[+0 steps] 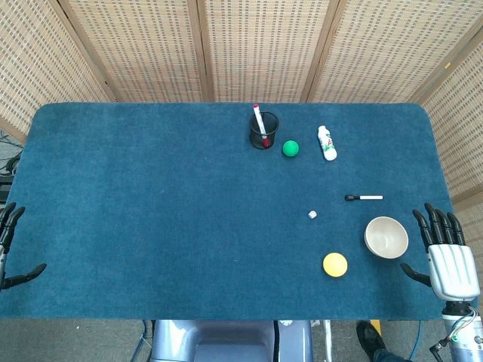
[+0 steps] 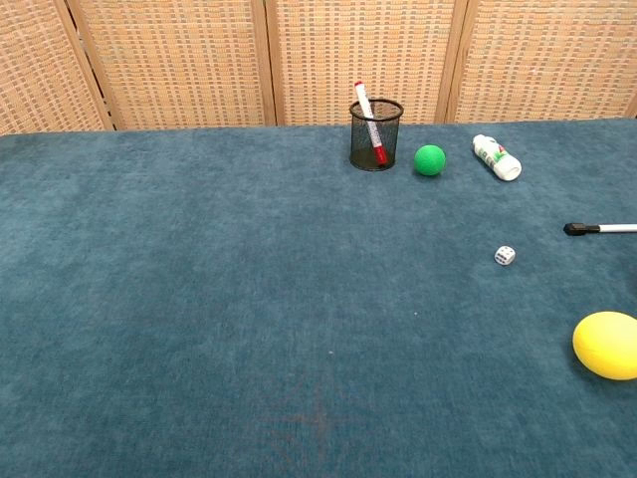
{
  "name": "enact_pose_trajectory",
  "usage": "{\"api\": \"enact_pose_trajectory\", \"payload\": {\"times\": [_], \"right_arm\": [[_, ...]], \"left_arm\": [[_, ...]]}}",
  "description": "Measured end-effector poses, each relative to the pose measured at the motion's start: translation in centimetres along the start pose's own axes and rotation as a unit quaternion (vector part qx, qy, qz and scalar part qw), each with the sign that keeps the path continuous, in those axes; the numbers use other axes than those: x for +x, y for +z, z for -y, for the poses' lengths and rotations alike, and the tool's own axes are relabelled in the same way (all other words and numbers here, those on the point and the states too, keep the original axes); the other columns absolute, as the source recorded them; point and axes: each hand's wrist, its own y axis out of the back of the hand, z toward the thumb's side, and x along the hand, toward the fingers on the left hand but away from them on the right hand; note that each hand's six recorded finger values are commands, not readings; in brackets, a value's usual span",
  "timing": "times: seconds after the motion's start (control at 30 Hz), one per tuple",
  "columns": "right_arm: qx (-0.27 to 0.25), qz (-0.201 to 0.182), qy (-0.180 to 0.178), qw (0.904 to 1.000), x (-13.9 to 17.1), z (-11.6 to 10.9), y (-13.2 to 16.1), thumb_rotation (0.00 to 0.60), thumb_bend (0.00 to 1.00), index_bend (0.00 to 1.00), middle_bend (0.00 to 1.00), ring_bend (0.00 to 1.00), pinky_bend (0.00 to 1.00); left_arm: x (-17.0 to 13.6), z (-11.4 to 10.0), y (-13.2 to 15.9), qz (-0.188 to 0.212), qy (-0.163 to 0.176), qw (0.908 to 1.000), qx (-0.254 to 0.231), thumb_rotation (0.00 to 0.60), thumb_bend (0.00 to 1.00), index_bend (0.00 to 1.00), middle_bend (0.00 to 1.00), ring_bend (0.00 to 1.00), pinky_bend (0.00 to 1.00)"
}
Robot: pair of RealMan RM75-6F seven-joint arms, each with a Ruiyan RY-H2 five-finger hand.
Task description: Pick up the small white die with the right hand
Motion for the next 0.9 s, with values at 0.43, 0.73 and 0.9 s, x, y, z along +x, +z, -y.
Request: {"api": "enact_pose_trajectory", "payload": {"times": [0.43,0.73,0.9], "right_arm": [[0.006,-0.051,0.025,0.9984,-3.5,0.6,1.7,0.6,0.0,0.02,0.0,0.0,0.0],[-0.021,-0.139,0.073,0.9874,-11.6,1.7,7.3,0.6,0.13,0.29,0.0,0.0,0.0],[-0.016,-0.154,0.099,0.983,-15.2,4.9,9.4,0.6,0.22,0.35,0.0,0.0,0.0]], "left_arm": [[1.1,0.3,-0.3,-0.004,0.0,1.0,0.001,0.6,0.0,0.0,0.0,0.0,0.0],[2.4,1.2,-0.8,-0.019,-0.019,0.9996,0.005,0.6,0.0,0.0,0.0,0.0,0.0],[2.8,1.1,-0.9,-0.024,-0.018,0.9996,0.004,0.6,0.0,0.0,0.0,0.0,0.0]]}}
